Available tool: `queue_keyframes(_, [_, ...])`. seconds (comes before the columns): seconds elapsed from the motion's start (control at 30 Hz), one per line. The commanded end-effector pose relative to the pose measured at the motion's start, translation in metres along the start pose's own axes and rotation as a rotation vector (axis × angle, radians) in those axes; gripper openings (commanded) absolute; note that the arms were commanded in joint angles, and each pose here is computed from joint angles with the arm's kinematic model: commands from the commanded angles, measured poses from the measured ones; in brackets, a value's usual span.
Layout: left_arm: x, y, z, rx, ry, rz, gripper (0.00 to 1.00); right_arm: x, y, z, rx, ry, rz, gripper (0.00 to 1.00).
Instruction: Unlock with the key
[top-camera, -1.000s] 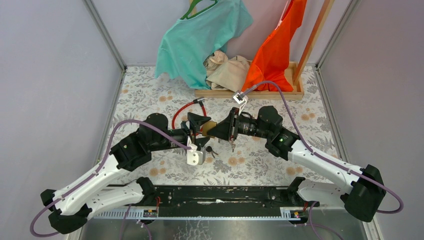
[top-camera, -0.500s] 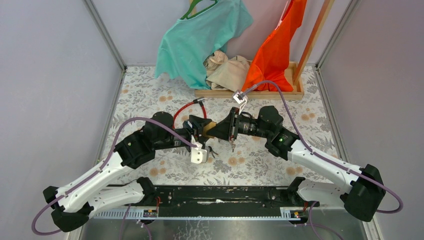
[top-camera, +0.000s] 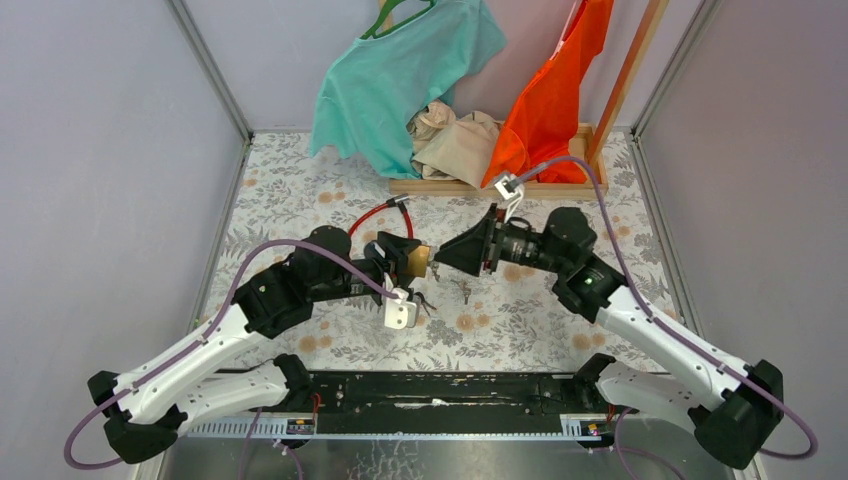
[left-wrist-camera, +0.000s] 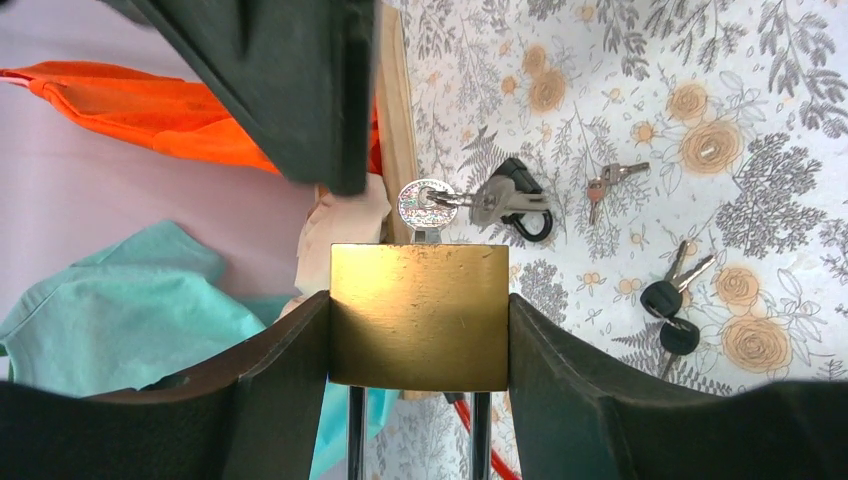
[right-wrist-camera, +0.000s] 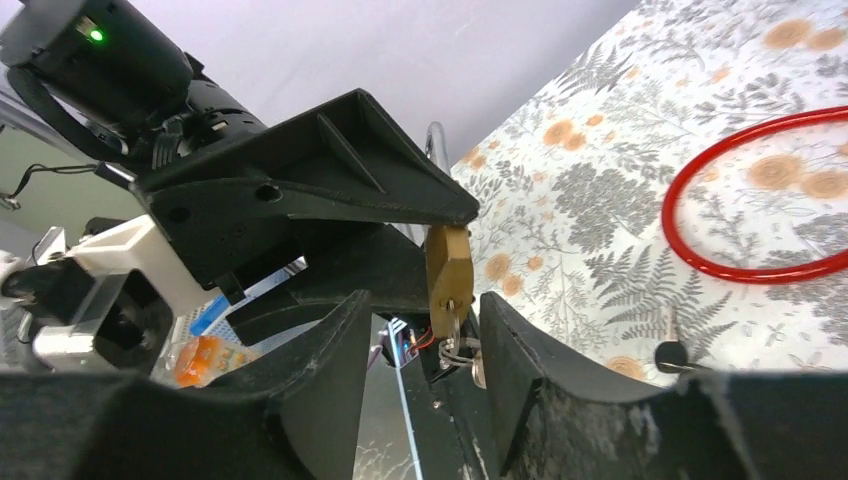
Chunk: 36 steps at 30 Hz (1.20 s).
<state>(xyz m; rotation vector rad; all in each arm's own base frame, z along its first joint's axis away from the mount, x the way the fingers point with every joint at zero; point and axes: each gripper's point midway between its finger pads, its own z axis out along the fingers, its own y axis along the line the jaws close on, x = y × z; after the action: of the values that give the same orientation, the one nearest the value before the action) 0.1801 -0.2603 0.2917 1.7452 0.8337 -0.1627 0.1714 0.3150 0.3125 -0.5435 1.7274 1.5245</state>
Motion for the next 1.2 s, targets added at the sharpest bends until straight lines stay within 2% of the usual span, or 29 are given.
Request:
queue_keyframes(0.0, [-0.013, 0.025, -0.009, -0.095, -0.033, 0.091, 0.0, -0.012, 0.01, -0.017, -0.03, 0.015, -0.046, 0.47])
queue_keyframes(0.2, [-0.017, 0.027, -0.01, -0.098, -0.046, 0.102, 0.0, 0.0, 0.012, -0.016, -0.068, 0.075, -0.029, 0.37])
queue_keyframes(0.47, [-0.019, 0.029, -0.01, -0.099, -0.051, 0.095, 0.0, -0.005, 0.018, -0.008, -0.121, 0.09, -0.026, 0.41])
queue_keyframes(0.77, [-0.02, 0.027, -0.008, -0.089, -0.061, 0.091, 0.0, -0.006, 0.017, -0.002, -0.148, 0.077, -0.024, 0.26])
queue_keyframes(0.97, [-0.022, 0.031, -0.007, -0.094, -0.062, 0.103, 0.0, -0.005, 0.017, 0.002, -0.147, 0.084, -0.012, 0.1])
queue_keyframes(1.1, [-0.021, 0.03, -0.008, -0.099, -0.062, 0.153, 0.0, -0.001, 0.016, 0.001, -0.154, 0.079, 0.031, 0.0])
queue_keyframes(1.17, [-0.021, 0.03, -0.009, -0.114, -0.067, 0.2, 0.0, 0.001, 0.014, 0.002, -0.156, 0.075, 0.072, 0.0])
